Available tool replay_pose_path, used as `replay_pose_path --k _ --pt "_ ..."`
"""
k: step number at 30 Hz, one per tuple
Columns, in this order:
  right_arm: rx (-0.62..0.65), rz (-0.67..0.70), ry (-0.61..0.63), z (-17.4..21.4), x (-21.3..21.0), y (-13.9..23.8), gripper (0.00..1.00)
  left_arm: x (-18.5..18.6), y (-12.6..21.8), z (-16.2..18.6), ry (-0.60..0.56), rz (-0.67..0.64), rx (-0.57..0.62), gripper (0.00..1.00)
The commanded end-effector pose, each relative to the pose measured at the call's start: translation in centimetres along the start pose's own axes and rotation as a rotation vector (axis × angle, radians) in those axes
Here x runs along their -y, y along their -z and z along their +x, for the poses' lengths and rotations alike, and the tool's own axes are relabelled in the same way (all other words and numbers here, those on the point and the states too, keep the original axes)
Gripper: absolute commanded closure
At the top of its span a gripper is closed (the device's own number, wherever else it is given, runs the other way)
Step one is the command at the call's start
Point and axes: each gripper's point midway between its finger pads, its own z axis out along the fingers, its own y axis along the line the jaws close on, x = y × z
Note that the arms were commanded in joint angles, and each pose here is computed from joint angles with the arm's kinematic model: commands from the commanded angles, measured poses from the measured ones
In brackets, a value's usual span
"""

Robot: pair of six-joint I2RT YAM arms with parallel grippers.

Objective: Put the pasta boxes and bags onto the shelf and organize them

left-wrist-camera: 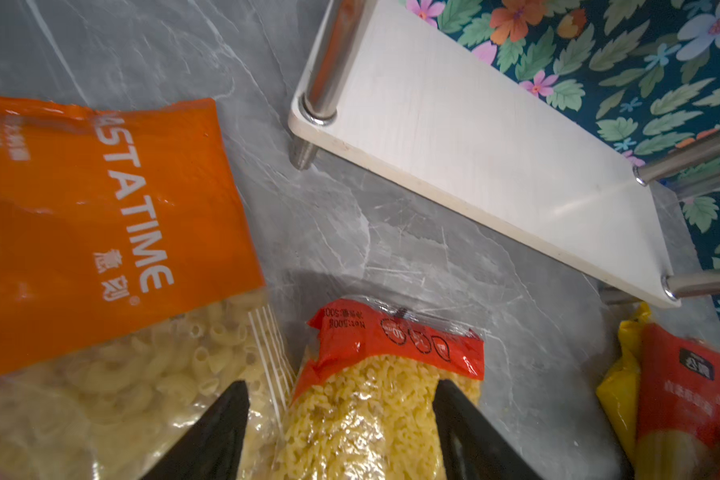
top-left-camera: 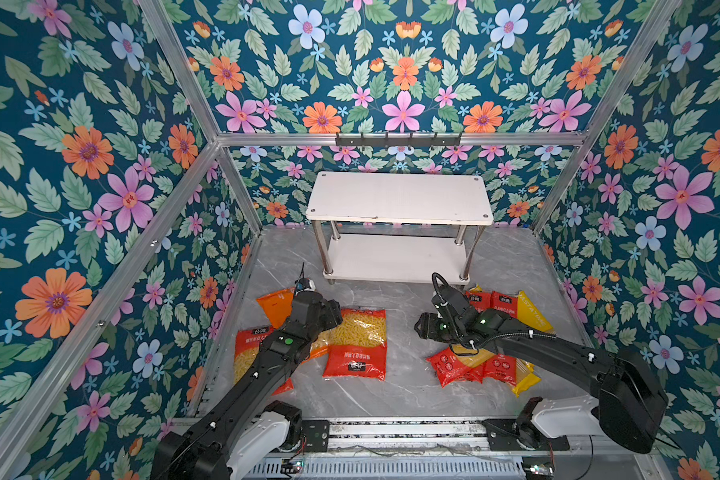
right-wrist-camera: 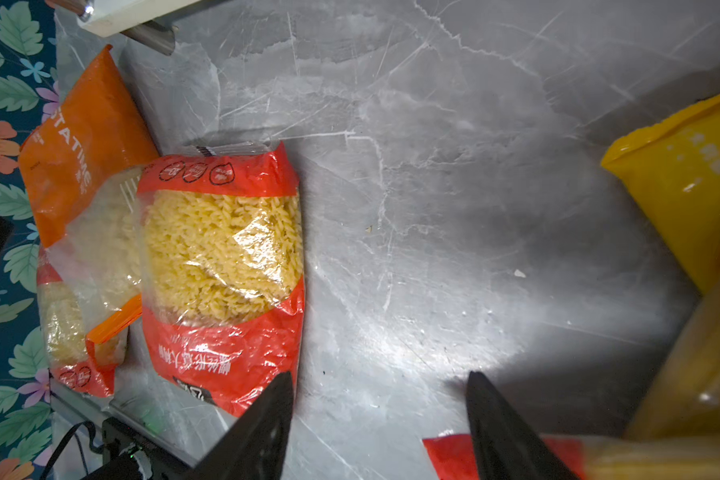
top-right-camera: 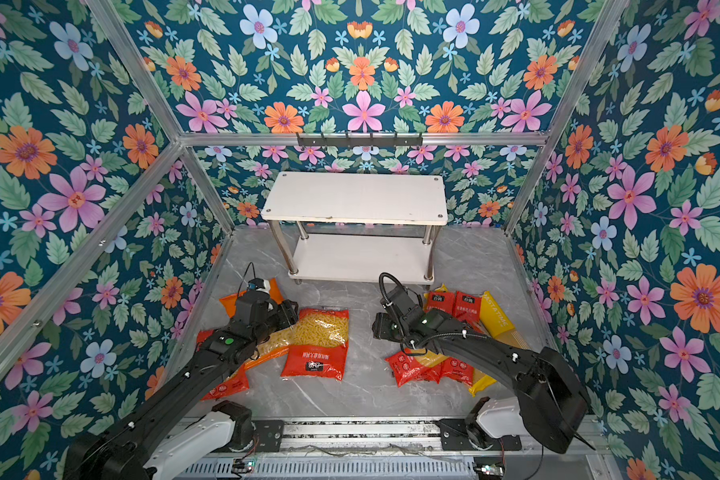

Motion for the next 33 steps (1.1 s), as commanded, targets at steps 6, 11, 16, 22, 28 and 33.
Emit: replay_pose_path --k 6,11,16,22,28,33 --pt "-0.014 0.022 -0.080 0.1 0.9 0.8 0.35 3.3 -0.6 0.7 -0.050 0.102 -0.032 0.28" --pt "-0.035 0.085 -0.191 0.2 5.8 3.8 0.34 10.1 -1.8 2.8 -0.141 0.280 -0.090 0.28" --pt "-0.045 0.166 -0.341 1.4 12.0 7.8 0.29 18.3 -3.4 7.1 -0.286 0.456 -0.213 0.27" --pt "-0.016 0.291 -0.481 3.7 16.8 11.1 0.16 25.9 -5.3 12.5 -0.379 0.633 -0.356 0.26" --pt "0.029 0.207 -0.547 3.2 16.8 9.7 0.11 30.3 -5.8 17.2 -0.406 0.777 -0.488 0.24" --pt "0.079 0.130 -0.522 1.1 16.3 7.2 0.16 31.4 -6.2 20.2 -0.369 0.862 -0.571 0.23"
